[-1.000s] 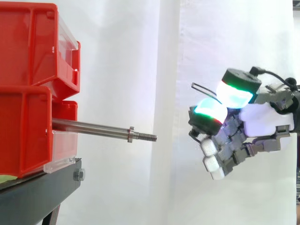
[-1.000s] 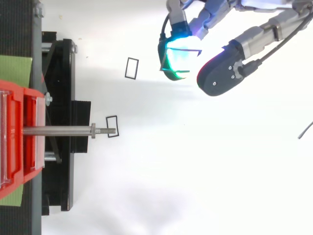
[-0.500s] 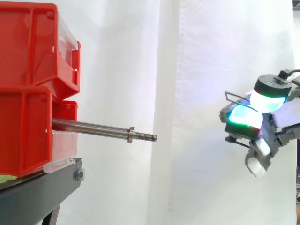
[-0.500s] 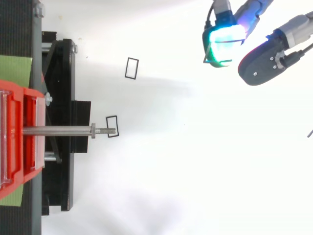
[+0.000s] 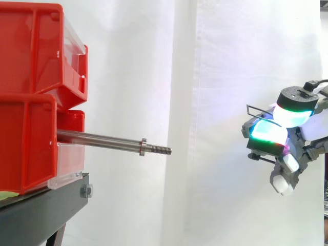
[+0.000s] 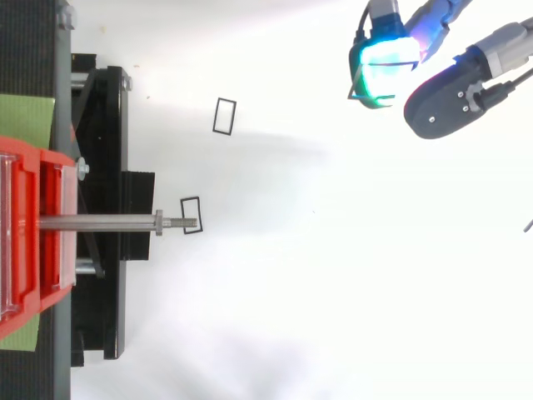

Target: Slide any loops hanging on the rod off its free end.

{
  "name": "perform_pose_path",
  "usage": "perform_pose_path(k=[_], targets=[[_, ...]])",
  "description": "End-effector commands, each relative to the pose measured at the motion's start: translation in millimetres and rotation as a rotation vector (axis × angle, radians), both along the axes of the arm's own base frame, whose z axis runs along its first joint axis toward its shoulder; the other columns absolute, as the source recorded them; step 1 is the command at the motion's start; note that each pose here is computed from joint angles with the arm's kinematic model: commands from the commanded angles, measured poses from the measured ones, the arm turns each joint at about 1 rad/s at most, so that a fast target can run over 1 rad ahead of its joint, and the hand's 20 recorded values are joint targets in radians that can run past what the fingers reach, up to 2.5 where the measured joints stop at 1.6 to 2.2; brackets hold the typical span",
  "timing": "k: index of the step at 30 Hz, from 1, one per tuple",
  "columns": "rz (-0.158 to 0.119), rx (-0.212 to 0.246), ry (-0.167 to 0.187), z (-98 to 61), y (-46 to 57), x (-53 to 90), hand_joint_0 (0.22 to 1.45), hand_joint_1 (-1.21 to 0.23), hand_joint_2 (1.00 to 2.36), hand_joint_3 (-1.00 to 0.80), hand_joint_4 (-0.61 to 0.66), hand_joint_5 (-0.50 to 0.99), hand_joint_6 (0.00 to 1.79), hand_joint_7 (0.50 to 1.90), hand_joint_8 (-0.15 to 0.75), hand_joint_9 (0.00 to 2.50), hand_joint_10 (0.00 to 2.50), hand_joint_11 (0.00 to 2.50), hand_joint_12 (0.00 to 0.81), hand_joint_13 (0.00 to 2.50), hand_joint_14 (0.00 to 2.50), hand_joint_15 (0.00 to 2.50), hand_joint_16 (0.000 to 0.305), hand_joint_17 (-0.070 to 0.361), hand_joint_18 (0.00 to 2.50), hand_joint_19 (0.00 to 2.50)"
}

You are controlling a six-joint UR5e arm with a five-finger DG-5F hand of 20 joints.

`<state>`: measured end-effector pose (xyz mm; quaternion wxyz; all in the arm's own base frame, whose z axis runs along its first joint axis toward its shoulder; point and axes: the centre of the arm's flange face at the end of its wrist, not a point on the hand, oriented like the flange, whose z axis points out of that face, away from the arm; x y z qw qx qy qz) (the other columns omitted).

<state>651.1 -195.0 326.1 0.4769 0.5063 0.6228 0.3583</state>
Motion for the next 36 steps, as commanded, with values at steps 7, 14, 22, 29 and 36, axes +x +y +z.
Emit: perform_pose_path(k=[7,14,22,29,36], targets=[[0.0,-0.007,-0.04,2.9,-0.5,4.8,0.66,-0.83,1.0,0.03,-0.14,-0.1,0.93,1.22,0.368,1.13,0.01,0.35,0.367,0.85,0.01,0.19,0.044,0.099,0.77,0.24],[0.0,-0.008,-0.06,4.3,-0.8,7.2,0.66,-0.83,1.0,0.03,-0.13,-0.1,0.93,1.21,0.363,1.14,0.01,0.35,0.365,0.86,0.01,0.19,0.044,0.099,0.78,0.24],[0.0,-0.009,-0.06,4.3,-0.8,7.2,0.66,-0.83,1.0,0.03,-0.14,-0.1,0.93,1.2,0.369,1.15,0.01,0.35,0.367,0.87,0.01,0.19,0.044,0.099,0.78,0.23],[0.0,-0.009,-0.06,4.3,-0.8,7.2,0.66,-0.83,1.0,0.02,-0.13,-0.1,0.93,1.21,0.369,1.15,0.01,0.36,0.37,0.87,0.01,0.19,0.044,0.099,0.78,0.23],[0.0,-0.009,-0.06,4.3,-0.8,7.2,0.66,-0.82,1.0,0.02,-0.13,-0.1,0.93,1.21,0.37,1.14,0.01,0.36,0.37,0.86,0.01,0.2,0.044,0.099,0.77,0.24]])
